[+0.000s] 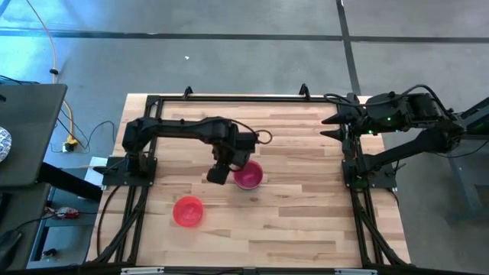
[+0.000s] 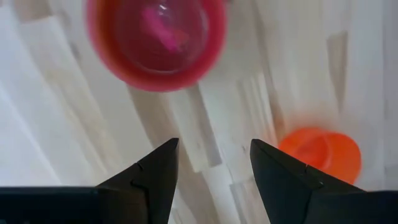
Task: Nest bowls inside each other
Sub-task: Stack the orange bowl on the pink bowl
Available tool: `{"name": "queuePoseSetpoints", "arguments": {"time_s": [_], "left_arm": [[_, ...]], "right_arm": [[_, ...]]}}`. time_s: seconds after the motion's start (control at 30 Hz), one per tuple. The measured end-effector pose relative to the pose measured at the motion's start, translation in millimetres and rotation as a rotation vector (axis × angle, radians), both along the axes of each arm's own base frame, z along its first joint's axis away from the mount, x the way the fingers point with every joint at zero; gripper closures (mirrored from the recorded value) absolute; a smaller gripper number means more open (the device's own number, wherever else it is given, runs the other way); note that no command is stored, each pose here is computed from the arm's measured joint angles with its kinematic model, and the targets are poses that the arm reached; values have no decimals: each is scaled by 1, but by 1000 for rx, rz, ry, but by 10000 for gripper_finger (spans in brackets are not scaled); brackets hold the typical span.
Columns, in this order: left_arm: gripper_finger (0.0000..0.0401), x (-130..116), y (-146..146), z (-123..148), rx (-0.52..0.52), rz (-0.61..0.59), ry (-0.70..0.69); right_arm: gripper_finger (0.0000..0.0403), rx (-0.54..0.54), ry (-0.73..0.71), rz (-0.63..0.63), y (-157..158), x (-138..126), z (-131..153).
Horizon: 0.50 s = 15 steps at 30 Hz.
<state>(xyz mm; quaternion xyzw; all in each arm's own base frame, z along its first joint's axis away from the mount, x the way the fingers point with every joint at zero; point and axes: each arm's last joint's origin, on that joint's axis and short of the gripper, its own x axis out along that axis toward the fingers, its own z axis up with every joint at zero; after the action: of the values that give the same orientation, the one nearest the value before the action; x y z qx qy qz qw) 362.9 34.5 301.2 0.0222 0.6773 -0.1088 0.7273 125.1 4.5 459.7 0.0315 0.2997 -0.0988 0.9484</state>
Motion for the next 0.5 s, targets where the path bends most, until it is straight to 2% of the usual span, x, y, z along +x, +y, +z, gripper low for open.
{"name": "queuePoseSetpoints", "arguments": {"time_s": [0.13, 0.33, 0.5], "left_arm": [[213, -3, -11, -7, -9, -51, 48], [213, -14, -28, -41, -42, -93, 197], [213, -22, -40, -68, -108, -79, 238]], "right_arm": [[247, 8, 1, 7, 0, 0, 0], [247, 8, 3, 7, 0, 0, 0], [247, 8, 12, 7, 0, -1, -1]]}}
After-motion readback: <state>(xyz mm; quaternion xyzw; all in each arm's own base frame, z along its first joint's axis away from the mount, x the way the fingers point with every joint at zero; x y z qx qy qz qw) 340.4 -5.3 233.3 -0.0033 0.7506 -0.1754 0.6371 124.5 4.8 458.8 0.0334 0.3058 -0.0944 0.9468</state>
